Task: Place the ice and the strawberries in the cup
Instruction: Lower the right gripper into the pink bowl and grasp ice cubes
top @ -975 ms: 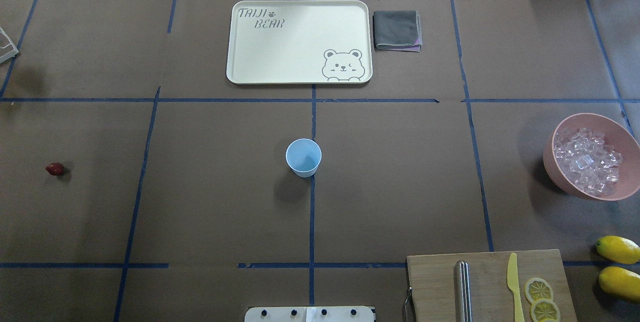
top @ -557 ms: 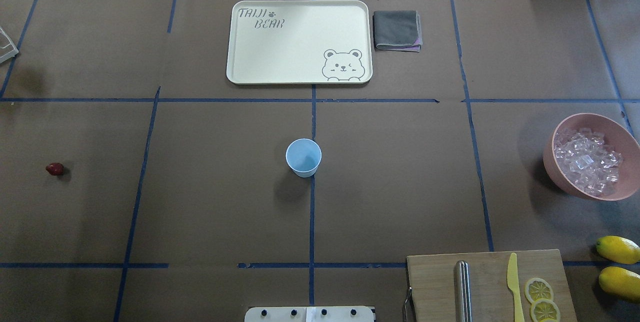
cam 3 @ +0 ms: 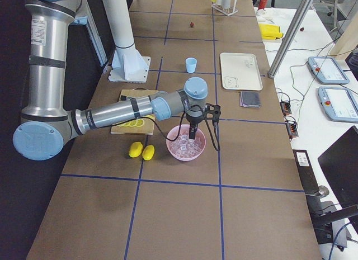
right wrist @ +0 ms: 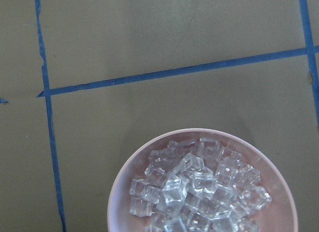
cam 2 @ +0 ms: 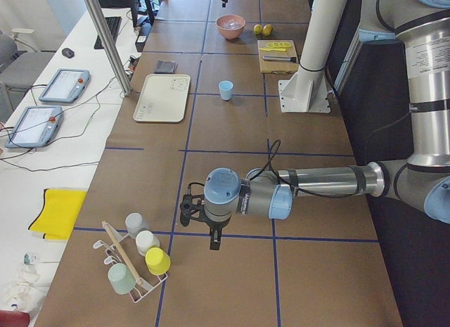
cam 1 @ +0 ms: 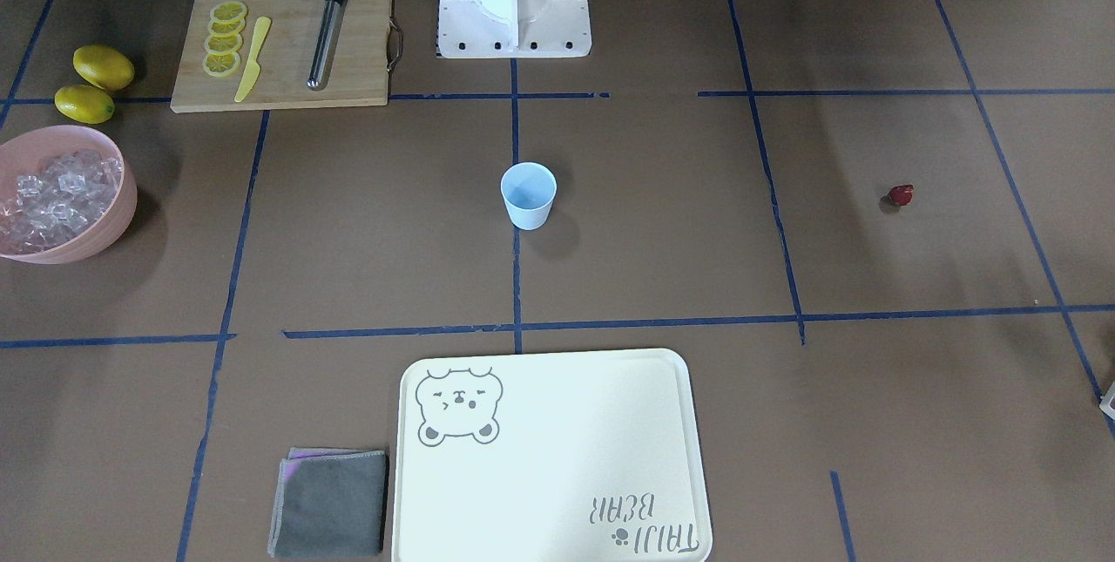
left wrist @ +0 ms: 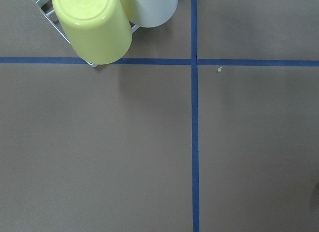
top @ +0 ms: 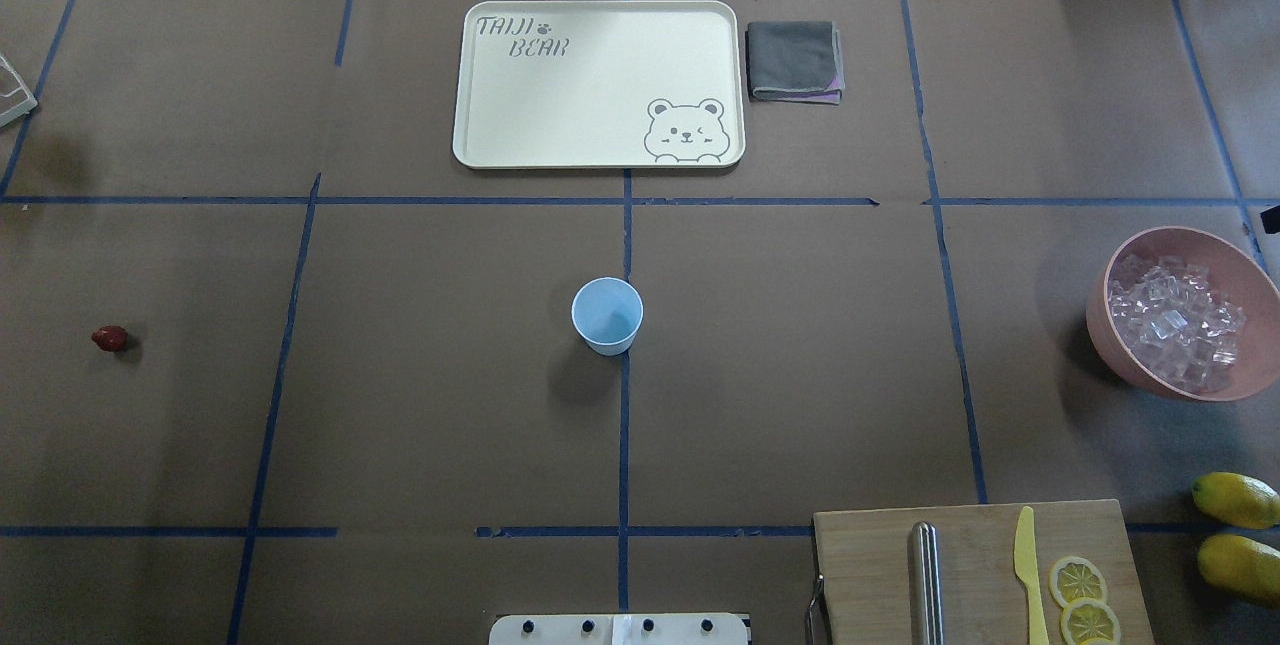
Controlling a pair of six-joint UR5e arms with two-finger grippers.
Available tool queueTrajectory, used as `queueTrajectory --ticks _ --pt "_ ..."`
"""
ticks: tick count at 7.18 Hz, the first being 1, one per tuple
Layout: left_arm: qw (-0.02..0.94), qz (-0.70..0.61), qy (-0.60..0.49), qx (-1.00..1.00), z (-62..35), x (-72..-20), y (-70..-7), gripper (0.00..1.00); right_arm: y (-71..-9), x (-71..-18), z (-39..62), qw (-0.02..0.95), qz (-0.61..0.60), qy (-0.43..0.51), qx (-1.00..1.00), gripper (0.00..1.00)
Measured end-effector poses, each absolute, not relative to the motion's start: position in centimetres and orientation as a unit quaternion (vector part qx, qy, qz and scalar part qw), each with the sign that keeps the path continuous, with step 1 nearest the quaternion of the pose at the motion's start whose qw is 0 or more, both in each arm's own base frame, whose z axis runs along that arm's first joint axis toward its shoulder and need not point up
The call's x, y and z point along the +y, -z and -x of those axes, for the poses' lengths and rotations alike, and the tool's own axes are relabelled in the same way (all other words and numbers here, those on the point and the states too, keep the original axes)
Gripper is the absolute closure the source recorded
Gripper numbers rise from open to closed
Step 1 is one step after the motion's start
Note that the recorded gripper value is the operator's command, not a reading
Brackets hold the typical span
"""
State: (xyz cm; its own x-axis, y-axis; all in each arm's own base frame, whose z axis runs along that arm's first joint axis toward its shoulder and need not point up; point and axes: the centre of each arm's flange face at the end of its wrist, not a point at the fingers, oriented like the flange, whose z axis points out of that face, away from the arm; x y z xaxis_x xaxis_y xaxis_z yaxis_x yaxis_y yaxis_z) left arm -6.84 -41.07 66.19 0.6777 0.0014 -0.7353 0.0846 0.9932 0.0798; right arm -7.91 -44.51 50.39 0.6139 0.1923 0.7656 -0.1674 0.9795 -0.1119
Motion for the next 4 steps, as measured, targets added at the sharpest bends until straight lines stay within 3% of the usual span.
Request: queueTrajectory --ticks 4 --pt "0.913 -0.058 0.033 0.403 6.2 -42.9 -64.6 0.00 -54.0 -39.8 10.3 0.883 0.072 -0.218 -0.409 0.09"
